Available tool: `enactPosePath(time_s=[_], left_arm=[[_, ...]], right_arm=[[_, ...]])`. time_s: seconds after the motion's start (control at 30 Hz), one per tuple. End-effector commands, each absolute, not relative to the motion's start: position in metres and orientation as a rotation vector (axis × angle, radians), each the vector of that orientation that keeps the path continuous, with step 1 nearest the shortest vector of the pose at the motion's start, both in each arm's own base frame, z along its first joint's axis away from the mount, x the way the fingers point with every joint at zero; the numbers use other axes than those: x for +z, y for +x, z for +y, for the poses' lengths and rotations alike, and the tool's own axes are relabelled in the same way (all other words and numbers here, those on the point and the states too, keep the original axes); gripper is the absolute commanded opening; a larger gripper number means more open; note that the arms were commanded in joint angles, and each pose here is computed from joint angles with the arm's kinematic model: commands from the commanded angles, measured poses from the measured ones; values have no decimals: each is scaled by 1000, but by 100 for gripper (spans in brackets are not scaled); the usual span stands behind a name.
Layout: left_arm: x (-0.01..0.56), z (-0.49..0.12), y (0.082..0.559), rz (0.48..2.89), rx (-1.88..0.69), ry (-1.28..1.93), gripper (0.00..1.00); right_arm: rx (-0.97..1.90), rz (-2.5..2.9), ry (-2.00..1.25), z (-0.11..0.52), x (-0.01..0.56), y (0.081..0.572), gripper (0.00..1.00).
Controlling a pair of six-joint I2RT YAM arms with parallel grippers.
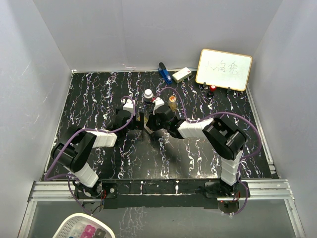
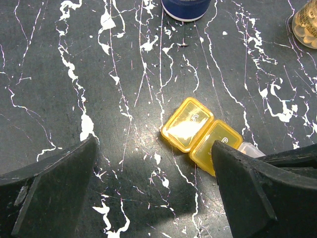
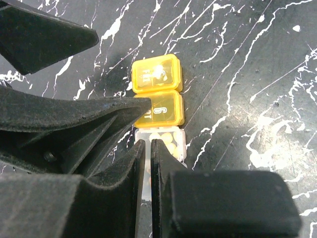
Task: Sort the pills into containers
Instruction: Close the pill container at the center of the board.
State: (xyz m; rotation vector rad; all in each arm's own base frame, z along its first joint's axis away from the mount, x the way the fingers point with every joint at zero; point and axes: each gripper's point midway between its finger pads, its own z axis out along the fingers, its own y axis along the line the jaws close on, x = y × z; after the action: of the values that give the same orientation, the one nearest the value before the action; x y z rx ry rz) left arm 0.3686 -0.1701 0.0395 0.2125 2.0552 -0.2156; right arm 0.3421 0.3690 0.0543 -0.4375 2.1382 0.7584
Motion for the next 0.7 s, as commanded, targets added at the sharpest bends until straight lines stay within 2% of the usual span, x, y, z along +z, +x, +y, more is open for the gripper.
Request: enactPosePath(time_s=[0.0, 0.33, 0.67], left_arm=[[39, -164, 368, 2076, -187, 210, 99], [40, -167, 370, 2073, -199, 213, 99], [39, -168, 369, 2075, -206, 212, 99]], right_arm=[[714, 2135, -455, 363, 66, 337, 9], [704, 2014, -486, 379, 115, 358, 10], [704, 2001, -493, 384, 120, 358, 10]])
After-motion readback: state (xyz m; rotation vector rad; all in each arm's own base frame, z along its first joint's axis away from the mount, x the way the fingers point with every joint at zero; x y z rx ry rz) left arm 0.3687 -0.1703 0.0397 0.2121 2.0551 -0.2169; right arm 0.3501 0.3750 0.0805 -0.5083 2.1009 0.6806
